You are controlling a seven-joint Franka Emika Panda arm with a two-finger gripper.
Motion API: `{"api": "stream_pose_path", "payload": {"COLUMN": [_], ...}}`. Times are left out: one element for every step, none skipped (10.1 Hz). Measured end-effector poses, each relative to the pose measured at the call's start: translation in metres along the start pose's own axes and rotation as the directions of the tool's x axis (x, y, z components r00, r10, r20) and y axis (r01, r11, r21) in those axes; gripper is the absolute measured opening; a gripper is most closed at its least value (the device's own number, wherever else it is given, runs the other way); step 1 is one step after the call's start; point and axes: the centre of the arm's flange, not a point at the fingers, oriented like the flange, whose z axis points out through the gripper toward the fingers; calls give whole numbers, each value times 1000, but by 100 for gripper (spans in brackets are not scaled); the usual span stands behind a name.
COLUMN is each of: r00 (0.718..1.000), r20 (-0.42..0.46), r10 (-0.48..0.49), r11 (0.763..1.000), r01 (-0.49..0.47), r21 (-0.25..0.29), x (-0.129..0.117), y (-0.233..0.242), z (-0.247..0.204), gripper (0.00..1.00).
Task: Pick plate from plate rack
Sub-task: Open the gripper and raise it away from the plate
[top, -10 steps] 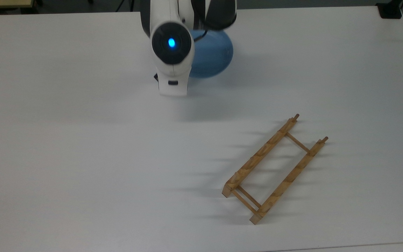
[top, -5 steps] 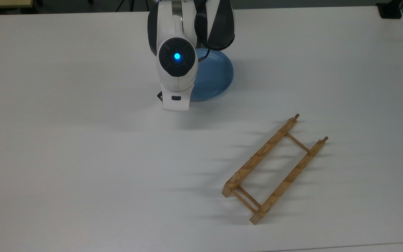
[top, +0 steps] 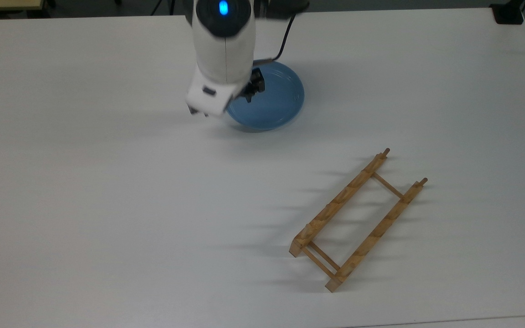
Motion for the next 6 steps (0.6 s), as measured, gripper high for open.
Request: {"api": "stream_pose_path", "payload": {"r00": [991, 969, 940, 914, 898, 883], "r20": [-54, -104, -158, -191, -196, -203], "r10": [119, 224, 302, 357, 394, 422], "r11": [992, 971, 948, 928, 913, 902], "r01": [-121, -231, -313, -370, -406, -433], "r21": [-40, -58, -48, -35, -27, -8], "x": [-17, -39, -62, -84, -100, -108], "y": [2, 5, 12, 21, 28, 34], "z": [-41, -78, -110, -134, -146, -150], "gripper": [100, 100, 100, 100, 100, 100]}}
